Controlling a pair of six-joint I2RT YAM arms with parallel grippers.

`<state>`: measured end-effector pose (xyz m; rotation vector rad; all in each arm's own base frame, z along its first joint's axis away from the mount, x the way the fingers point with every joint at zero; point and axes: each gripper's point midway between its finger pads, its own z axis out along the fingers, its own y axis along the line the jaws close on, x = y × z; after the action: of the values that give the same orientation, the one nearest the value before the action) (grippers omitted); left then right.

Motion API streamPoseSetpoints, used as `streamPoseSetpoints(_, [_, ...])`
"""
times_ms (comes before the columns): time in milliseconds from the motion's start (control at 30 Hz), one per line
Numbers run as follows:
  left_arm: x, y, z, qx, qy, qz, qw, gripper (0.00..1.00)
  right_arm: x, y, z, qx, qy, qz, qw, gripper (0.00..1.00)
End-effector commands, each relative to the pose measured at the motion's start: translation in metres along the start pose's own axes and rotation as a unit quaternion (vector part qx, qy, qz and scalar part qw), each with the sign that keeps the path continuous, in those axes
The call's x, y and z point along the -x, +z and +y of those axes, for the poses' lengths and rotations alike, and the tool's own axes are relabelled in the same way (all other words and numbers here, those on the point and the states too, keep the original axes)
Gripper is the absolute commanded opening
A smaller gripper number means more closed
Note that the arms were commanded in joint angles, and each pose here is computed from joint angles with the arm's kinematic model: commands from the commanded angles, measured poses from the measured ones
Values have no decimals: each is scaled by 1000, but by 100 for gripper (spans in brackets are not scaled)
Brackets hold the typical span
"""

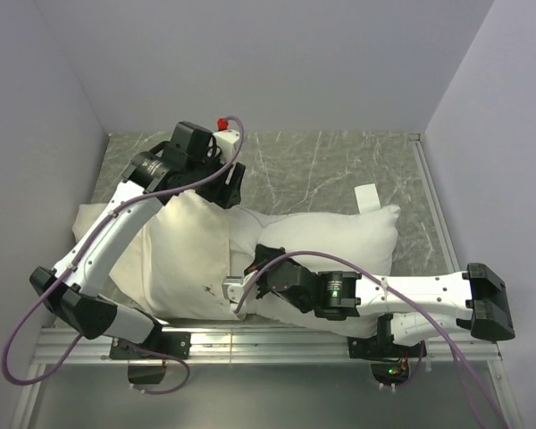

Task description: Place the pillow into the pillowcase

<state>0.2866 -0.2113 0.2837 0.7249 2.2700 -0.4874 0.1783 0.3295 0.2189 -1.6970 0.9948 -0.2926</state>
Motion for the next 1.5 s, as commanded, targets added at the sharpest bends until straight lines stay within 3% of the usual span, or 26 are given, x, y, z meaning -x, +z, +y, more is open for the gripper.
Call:
streamPoseSetpoints(0, [-5,6,14,41,10,14,999,68,19,-3,-14,-20,-1,-29,999,0])
streamPoseSetpoints(267, [-19,19,22,65,26,51,996,64,25,-5,-16,-24,-5,-36,999,0])
streamPoseSetpoints(367, [-22,21,22,66,33,60,995,53,24,-6,-17,-25,-5,-35,999,0])
streamPoseSetpoints(500, [-28,20,20,61,30,71,995,23,25,-7,-18,-25,0,-36,999,0])
streamPoseSetpoints(533, [-27,19,19,58,30,68,996,1,26,-7,-19,-24,1,-36,999,0])
streamPoseSetpoints(633, [-12,11,9,35,33,35,998,0,27,-7,-20,-27,1,-37,999,0])
streamPoseSetpoints(800, [32,-12,-40,-82,20,-48,995,0,32,-5,-26,-42,1,-42,998,0])
streamPoseSetpoints(1100, [67,-24,-141,-294,45,-70,952,0,49,1,-83,-122,3,-42,992,0])
streamPoseSetpoints(1333, [93,-30,-178,-357,54,-101,927,0,39,6,-137,-183,21,-24,983,0])
streamPoseSetpoints(1467, [98,-24,-186,-374,46,-103,920,0,41,-1,-143,-192,10,-43,980,0])
